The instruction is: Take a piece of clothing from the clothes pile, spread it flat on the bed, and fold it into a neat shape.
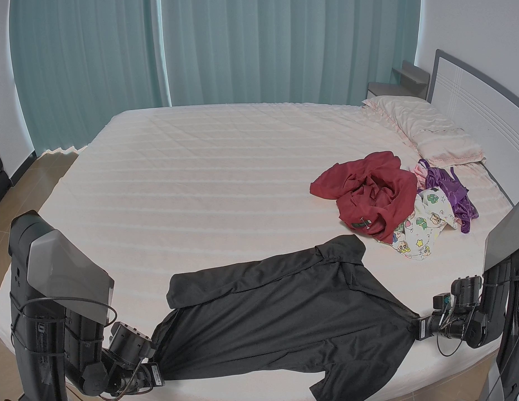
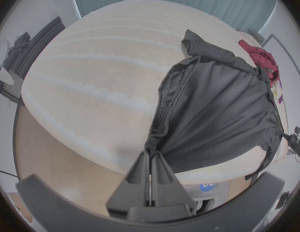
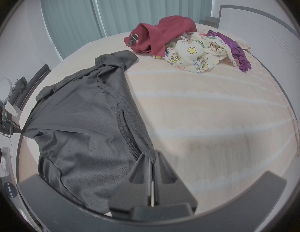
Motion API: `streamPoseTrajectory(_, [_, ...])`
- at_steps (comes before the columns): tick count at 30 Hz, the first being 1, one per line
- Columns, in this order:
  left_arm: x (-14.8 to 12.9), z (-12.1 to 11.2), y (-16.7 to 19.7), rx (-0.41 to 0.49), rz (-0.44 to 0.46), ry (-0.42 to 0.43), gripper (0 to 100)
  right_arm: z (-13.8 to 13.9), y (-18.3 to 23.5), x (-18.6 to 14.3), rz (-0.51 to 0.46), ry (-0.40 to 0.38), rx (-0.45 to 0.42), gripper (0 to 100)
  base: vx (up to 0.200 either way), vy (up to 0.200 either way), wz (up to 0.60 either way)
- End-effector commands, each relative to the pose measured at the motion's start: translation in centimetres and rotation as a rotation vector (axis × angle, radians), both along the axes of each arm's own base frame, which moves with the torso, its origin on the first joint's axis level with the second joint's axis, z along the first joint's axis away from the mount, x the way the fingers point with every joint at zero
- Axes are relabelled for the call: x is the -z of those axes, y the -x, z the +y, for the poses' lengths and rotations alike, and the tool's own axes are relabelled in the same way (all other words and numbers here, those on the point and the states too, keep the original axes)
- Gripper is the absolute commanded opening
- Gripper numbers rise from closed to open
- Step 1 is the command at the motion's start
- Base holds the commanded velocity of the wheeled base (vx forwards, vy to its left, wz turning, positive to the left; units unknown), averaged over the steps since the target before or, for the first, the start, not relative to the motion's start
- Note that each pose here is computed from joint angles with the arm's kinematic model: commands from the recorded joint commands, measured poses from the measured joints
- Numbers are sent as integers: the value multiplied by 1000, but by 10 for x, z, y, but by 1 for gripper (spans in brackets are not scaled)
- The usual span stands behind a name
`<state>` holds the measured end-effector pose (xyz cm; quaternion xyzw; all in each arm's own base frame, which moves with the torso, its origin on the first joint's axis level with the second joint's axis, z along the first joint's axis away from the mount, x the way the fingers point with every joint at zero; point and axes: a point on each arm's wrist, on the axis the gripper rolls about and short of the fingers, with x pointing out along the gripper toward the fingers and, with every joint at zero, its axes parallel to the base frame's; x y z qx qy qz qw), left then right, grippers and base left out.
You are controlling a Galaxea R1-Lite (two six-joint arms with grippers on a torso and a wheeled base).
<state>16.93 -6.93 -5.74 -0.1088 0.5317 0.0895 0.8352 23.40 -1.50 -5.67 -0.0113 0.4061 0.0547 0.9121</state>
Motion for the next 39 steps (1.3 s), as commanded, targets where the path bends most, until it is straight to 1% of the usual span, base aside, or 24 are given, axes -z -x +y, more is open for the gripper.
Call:
streamPoseTrajectory(1, [-2, -2, 8, 29, 31, -10, 0, -6, 4, 10, 44, 7, 18, 0, 0, 0, 0])
streamPoseTrajectory(2, [-2, -2, 8, 29, 31, -10, 0, -6, 4, 10, 44, 7, 18, 0, 0, 0, 0])
streamPoseTrajectory(3, [-1, -5, 10, 46, 38, -13, 100, -7, 1, 14, 42, 8, 19, 100, 0, 0, 0])
streamPoseTrajectory(5, [-1, -6, 10, 51, 37, -11, 100, -7, 0, 14, 30, 6, 16, 100, 0, 0, 0])
streamPoseTrajectory(8, [-1, -8, 10, 57, 34, -7, 100, -5, -8, 8, -50, 1, -2, 100, 0, 0, 0])
streamPoseTrajectory(9, [-1, -7, 10, 55, 32, -8, 100, -3, -16, 4, -111, -1, -13, 100, 0, 0, 0])
streamPoseTrajectory(11, [-3, -7, 10, 50, 21, -1, 100, -3, -27, -4, -181, 2, -13, 100, 0, 0, 0])
streamPoseTrajectory(14, [-10, -7, 7, 39, -14, 18, 100, 0, -37, -13, -236, -4, -19, 100, 0, 0, 0])
streamPoseTrajectory(15, [-18, -5, 5, 22, -50, 43, 100, 7, -43, -18, -265, -17, -33, 100, 0, 0, 0])
streamPoseTrajectory(16, [-30, -1, 1, 2, -94, 101, 100, 17, -52, -23, -292, -35, -49, 100, 0, 0, 0])
streamPoseTrajectory(18, [-43, 4, -3, -6, -136, 180, 100, 34, -65, -26, -310, -60, -68, 100, 0, 0, 0])
streamPoseTrajectory(19, [-50, 7, -5, -10, -160, 224, 100, 43, -72, -26, -309, -64, -72, 100, 0, 0, 0])
streamPoseTrajectory(20, [-51, 8, -5, -12, -165, 229, 100, 44, -73, -26, -309, -64, -69, 100, 0, 0, 0])
streamPoseTrajectory(21, [-61, 16, -10, -35, -215, 289, 100, 61, -88, -26, -302, -50, -63, 100, 0, 0, 0])
streamPoseTrajectory(25, [-68, 30, -18, -94, -283, 324, 100, 103, -114, -24, -257, -52, -47, 100, 0, 0, 0])
streamPoseTrajectory(27, [-67, 33, -18, -88, -279, 359, 100, 125, -124, -20, -224, -57, -32, 100, 0, 0, 0])
streamPoseTrajectory(28, [-67, 33, -18, -87, -278, 362, 100, 126, -125, -20, -224, -57, -32, 100, 0, 0, 0])
streamPoseTrajectory(29, [-65, 32, -19, -62, -248, 416, 100, 138, -135, -15, -217, -44, -25, 100, 0, 0, 0])
streamPoseTrajectory(30, [-65, 32, -19, -62, -248, 416, 100, 138, -135, -15, -215, -43, -26, 100, 0, 0, 0])
streamPoseTrajectory(31, [-63, 33, -19, -60, -231, 444, 100, 148, -142, -14, -222, -39, -31, 100, 0, 0, 0])
streamPoseTrajectory(33, [-62, 34, -19, -64, -228, 447, 100, 154, -144, -13, -222, -34, -36, 100, 0, 0, 0])
streamPoseTrajectory(35, [-62, 34, -20, -64, -227, 449, 100, 161, -144, -7, -193, -12, -42, 100, 0, 0, 0])
streamPoseTrajectory(38, [-61, 34, -19, -64, -223, 448, 100, 163, -146, 0, -166, 18, -29, 100, 0, 0, 0])
streamPoseTrajectory(39, [-61, 34, -19, -64, -223, 448, 100, 163, -146, 0, -166, 18, -29, 0, 0, 0, 0])
